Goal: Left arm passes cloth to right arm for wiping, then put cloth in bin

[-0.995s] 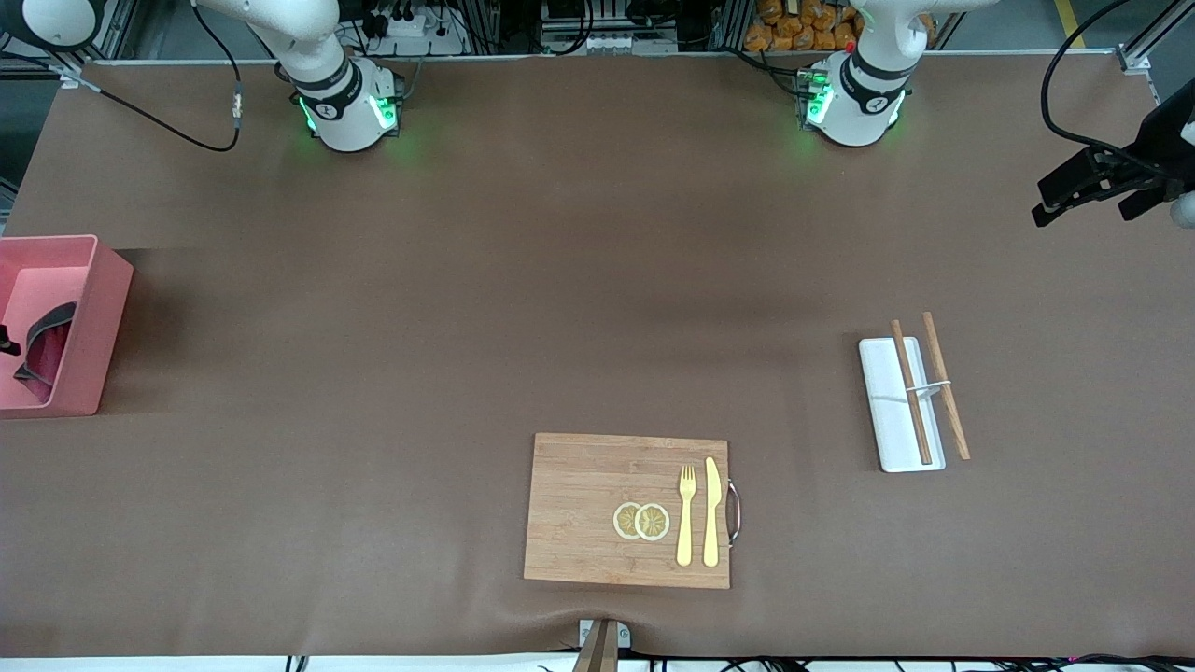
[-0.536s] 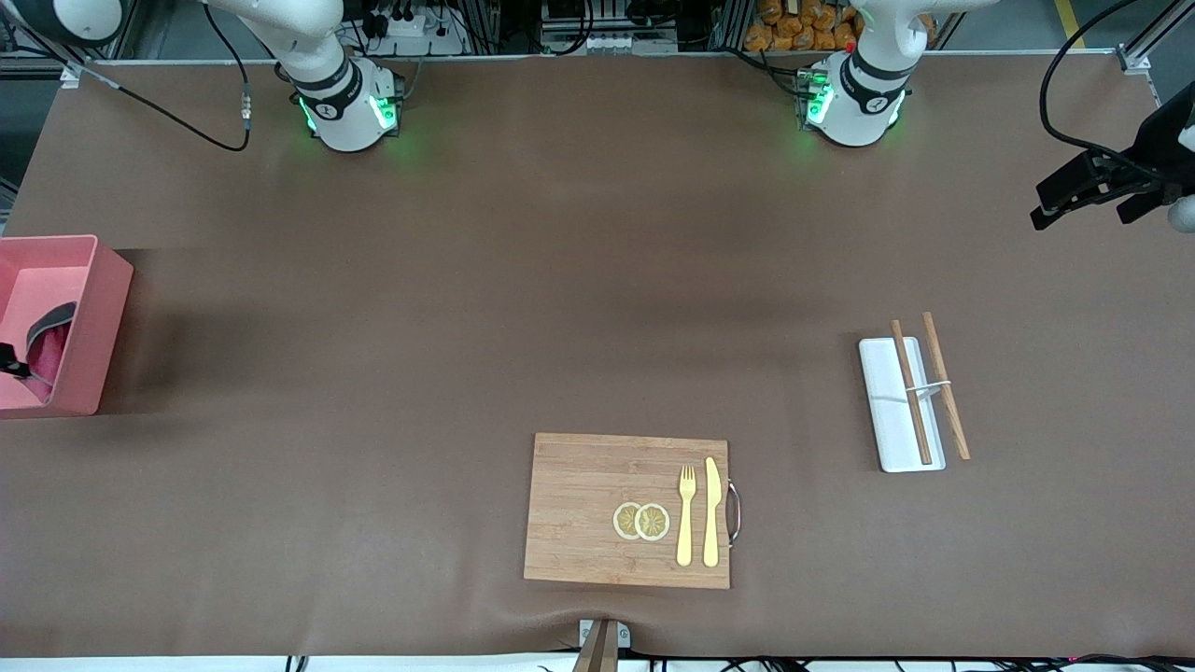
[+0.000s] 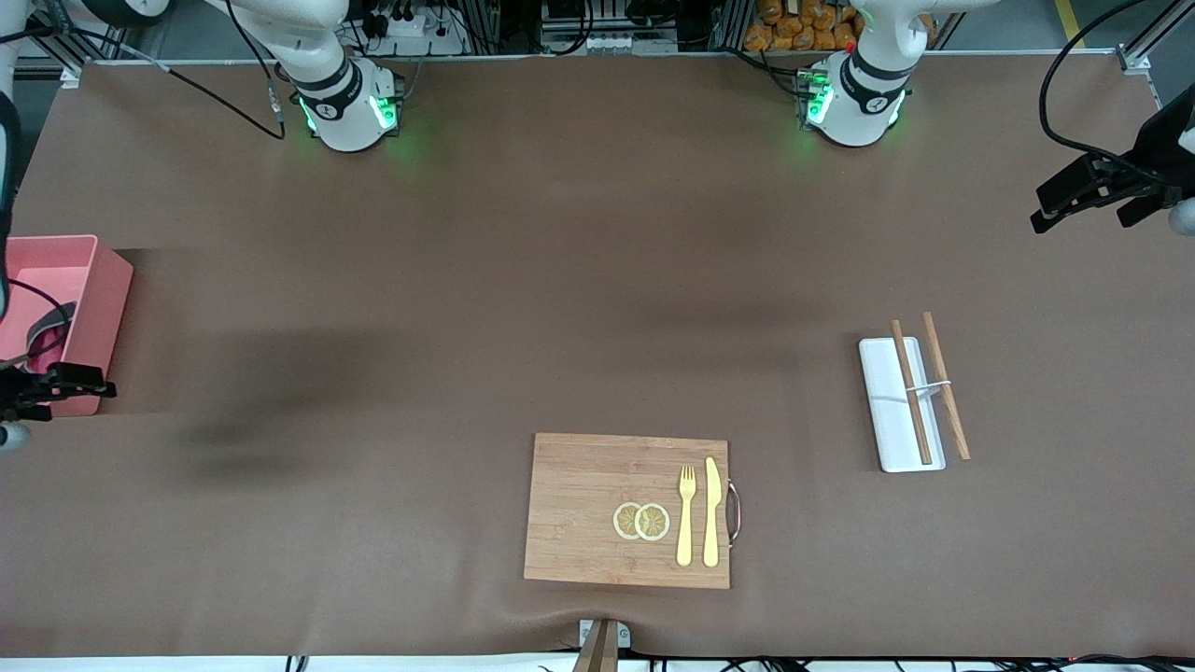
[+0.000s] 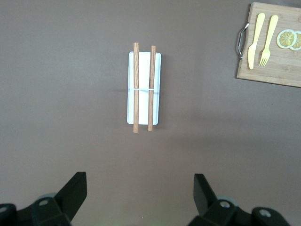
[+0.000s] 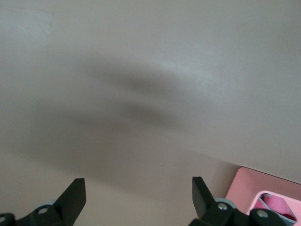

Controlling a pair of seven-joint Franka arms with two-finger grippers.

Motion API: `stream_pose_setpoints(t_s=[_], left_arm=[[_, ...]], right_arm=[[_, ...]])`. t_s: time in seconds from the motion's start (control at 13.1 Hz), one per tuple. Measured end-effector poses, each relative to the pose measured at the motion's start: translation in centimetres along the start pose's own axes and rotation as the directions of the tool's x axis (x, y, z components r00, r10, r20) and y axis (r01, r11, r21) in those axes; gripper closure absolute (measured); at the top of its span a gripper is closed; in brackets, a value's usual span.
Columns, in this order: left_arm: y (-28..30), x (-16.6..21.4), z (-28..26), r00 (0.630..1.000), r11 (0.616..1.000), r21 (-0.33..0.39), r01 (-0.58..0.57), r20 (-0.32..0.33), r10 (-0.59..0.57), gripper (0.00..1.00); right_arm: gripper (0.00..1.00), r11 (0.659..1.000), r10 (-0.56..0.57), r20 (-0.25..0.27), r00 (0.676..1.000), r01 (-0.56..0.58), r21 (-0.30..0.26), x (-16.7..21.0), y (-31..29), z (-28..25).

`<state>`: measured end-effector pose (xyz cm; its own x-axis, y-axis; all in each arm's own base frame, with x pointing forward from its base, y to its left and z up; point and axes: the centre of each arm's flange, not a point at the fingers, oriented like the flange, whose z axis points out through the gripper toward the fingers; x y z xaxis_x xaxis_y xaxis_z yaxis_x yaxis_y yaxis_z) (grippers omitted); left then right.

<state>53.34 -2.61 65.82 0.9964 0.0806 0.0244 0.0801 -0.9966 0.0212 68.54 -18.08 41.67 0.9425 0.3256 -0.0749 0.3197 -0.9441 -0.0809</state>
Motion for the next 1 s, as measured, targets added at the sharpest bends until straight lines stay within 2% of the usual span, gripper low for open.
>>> stream_pose_setpoints(t_s=[0.31, 0.54, 0.77, 1.0], left_arm=[[-0.1, 0.0, 0.0, 1.0, 1.0, 0.0, 0.002, -0.001, -0.002, 0.0], [-0.1, 0.0, 0.0, 1.0, 1.0, 0.0, 0.002, -0.001, -0.002, 0.0], [-0.1, 0.0, 0.0, 1.0, 1.0, 0.0, 0.002, -0.001, -0.002, 0.0], [-0.1, 0.0, 0.0, 1.0, 1.0, 0.0, 0.002, -0.001, -0.002, 0.0]], right_arm=[[0.0, 1.0, 0.017, -0.026, 1.0, -0.017, 0.019, 2.1, -3.9, -0.9], [0.0, 0.997, 0.08, -0.046, 0.996, -0.079, 0.016, 3.4, -9.5, -3.1], [0.0, 0.99, 0.138, -0.069, 0.988, -0.138, 0.007, 2.0, -12.3, -6.2], [0.0, 0.977, 0.21, -0.075, 0.975, -0.211, -0.004, -2.2, -10.8, -10.1]])
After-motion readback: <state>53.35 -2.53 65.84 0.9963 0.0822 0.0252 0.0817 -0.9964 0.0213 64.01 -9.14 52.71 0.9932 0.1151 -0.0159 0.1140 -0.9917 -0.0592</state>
